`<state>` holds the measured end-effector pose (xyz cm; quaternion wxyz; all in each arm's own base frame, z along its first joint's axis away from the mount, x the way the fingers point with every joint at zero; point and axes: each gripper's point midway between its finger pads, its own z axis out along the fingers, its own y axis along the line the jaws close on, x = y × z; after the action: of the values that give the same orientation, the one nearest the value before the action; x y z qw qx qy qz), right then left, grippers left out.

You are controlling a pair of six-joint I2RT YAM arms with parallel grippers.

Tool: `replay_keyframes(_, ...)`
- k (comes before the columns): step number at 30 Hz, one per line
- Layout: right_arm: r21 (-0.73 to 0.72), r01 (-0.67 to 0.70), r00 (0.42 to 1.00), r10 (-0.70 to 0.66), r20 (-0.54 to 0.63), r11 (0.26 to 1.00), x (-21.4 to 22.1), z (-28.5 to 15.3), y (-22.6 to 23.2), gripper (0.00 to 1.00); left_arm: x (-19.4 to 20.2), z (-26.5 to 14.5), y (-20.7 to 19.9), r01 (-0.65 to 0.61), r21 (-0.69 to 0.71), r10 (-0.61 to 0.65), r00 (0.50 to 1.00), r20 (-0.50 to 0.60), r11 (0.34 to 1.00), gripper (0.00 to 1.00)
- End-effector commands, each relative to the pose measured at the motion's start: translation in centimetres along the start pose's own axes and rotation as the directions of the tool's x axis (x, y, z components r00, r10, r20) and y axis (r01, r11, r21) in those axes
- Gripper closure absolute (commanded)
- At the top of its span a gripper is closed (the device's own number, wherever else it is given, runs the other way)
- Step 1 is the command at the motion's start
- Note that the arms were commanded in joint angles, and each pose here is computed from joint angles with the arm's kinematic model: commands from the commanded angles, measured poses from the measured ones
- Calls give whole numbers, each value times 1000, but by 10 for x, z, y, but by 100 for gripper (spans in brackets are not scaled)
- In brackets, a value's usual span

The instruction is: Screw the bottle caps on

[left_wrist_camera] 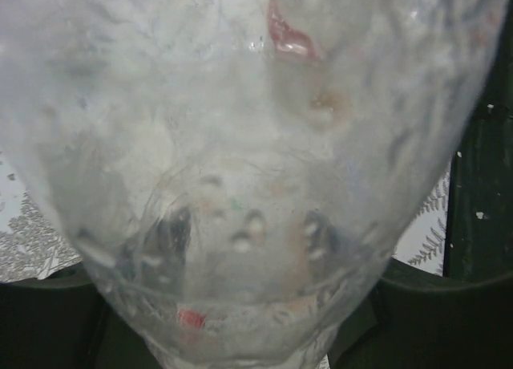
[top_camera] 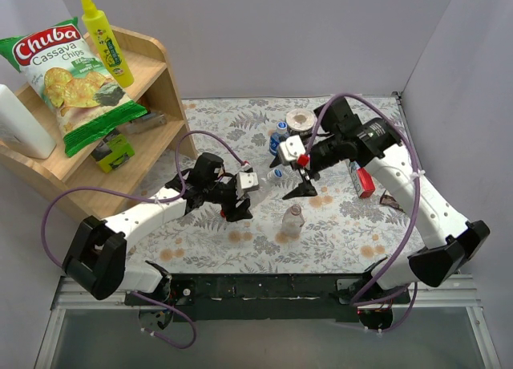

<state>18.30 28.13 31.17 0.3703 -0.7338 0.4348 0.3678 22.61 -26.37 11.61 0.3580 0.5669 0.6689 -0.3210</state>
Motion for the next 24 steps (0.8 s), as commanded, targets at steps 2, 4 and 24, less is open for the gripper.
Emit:
replay_keyframes(2,31,279,959,-276,-63,960,7,5,-12,17,-14,-4,-17,-36,114,32,998,45,993,100)
replay_keyframes(4,34,288,956,-285,-74,957,7,5,-14,20,-16,-5,-18,-49,120,43,998,51,992,100)
replay_keyframes(24,-95,223,964,-234,-129,970,26,15,-9,69,-17,-5,-15,-107,113,101,993,58,988,100)
